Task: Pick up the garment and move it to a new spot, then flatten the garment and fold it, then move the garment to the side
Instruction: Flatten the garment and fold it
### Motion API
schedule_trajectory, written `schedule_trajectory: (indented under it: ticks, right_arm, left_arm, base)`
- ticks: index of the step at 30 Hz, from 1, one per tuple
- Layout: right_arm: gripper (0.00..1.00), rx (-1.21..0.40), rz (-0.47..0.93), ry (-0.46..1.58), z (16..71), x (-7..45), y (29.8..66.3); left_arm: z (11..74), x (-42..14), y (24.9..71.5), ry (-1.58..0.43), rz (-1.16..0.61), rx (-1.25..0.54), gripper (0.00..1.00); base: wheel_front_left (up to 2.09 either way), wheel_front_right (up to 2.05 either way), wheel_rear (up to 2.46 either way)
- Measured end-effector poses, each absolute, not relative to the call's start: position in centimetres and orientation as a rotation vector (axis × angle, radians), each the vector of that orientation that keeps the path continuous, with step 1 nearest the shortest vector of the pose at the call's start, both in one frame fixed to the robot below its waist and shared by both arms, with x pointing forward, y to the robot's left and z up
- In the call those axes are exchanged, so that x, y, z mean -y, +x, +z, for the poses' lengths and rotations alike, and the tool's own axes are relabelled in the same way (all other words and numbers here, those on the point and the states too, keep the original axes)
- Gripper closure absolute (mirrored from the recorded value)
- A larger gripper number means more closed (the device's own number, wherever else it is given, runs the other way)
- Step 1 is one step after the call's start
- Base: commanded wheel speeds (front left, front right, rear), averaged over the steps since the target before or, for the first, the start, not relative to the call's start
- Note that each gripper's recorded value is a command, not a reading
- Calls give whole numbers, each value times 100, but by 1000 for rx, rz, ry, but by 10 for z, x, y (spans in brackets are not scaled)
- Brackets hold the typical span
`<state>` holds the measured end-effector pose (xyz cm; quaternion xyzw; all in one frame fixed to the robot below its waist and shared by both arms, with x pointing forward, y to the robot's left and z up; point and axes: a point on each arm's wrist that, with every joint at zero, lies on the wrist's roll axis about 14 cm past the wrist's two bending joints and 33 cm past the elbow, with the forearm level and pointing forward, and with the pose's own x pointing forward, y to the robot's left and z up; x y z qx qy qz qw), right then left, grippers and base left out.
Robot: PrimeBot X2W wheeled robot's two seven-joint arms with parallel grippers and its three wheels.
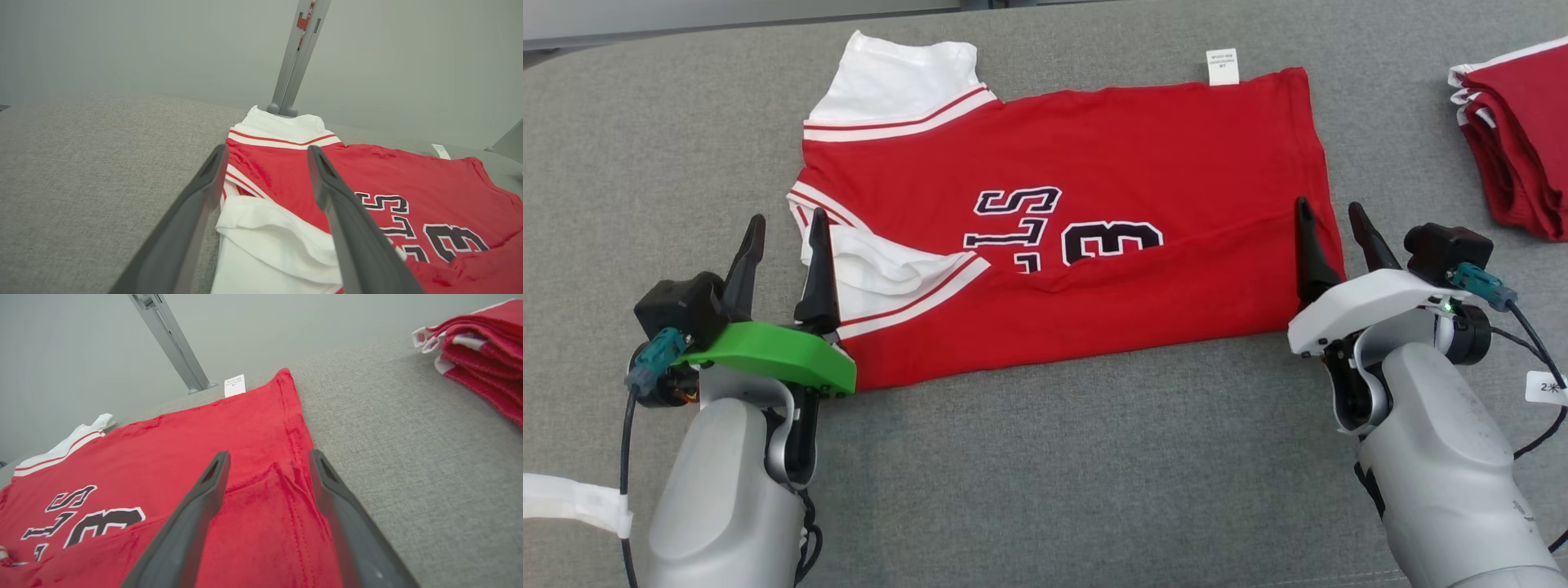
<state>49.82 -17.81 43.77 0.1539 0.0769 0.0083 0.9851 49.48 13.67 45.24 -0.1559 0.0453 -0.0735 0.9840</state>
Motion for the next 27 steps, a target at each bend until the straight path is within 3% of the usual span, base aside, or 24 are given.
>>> schedule_trajectory:
  ticks: [9, 20, 27]
  right_arm:
    - [0, -25, 21, 256, 474, 188, 481]
    - [0, -28, 15, 243, 471, 187, 440]
    - [0, -33, 6, 244, 470, 191, 438]
  left_arm:
    - [451, -156, 459, -275, -128, -93, 0]
    - [399, -160, 400, -268, -147, -386, 0]
    - [383, -156, 398, -309, -116, -463, 0]
  base:
    - [0, 0, 0]
    - [0, 0, 0]
    - [0, 0, 0]
